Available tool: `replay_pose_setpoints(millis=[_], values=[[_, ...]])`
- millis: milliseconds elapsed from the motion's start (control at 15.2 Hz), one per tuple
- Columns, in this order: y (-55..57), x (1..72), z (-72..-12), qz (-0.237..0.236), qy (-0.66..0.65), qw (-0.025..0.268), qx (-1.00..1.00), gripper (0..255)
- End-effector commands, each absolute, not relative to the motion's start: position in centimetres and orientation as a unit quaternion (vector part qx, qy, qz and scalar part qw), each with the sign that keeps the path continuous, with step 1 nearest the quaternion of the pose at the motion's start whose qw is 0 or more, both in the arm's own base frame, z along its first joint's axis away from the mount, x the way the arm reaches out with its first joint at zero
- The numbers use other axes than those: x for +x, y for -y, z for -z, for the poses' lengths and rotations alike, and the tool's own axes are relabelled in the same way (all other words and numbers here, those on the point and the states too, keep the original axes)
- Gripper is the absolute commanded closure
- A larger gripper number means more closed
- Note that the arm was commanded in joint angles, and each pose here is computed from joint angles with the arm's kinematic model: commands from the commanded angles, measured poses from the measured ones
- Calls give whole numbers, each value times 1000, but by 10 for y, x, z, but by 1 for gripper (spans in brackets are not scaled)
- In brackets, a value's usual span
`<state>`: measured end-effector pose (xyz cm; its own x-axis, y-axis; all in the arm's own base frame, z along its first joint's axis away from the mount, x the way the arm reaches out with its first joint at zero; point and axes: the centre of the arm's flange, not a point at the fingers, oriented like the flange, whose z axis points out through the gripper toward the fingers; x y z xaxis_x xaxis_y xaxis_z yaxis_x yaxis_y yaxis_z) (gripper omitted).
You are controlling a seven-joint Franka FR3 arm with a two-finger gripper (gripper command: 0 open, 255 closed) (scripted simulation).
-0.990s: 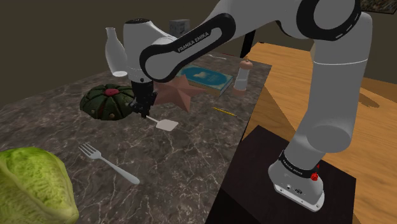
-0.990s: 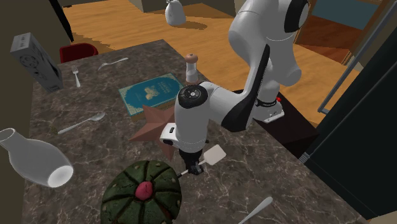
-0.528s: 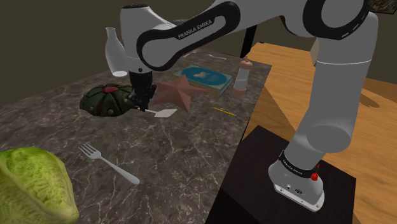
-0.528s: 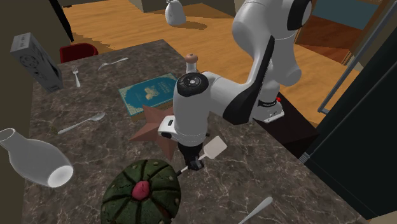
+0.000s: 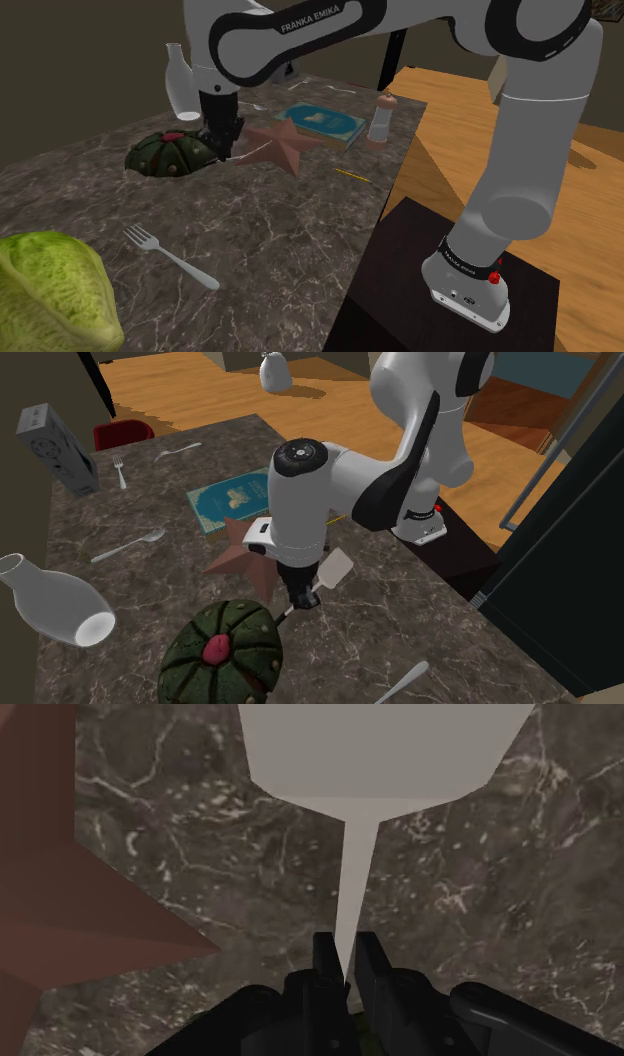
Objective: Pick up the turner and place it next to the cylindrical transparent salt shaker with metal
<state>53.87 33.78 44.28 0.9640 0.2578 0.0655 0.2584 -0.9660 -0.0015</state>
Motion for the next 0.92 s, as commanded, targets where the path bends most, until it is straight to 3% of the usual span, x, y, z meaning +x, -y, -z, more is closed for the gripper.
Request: replay_pose_setpoints(millis=[0, 858], values=[[-338, 537, -453, 32, 130, 5, -991, 255], [-338, 537, -522, 32, 130, 5, -991, 255]])
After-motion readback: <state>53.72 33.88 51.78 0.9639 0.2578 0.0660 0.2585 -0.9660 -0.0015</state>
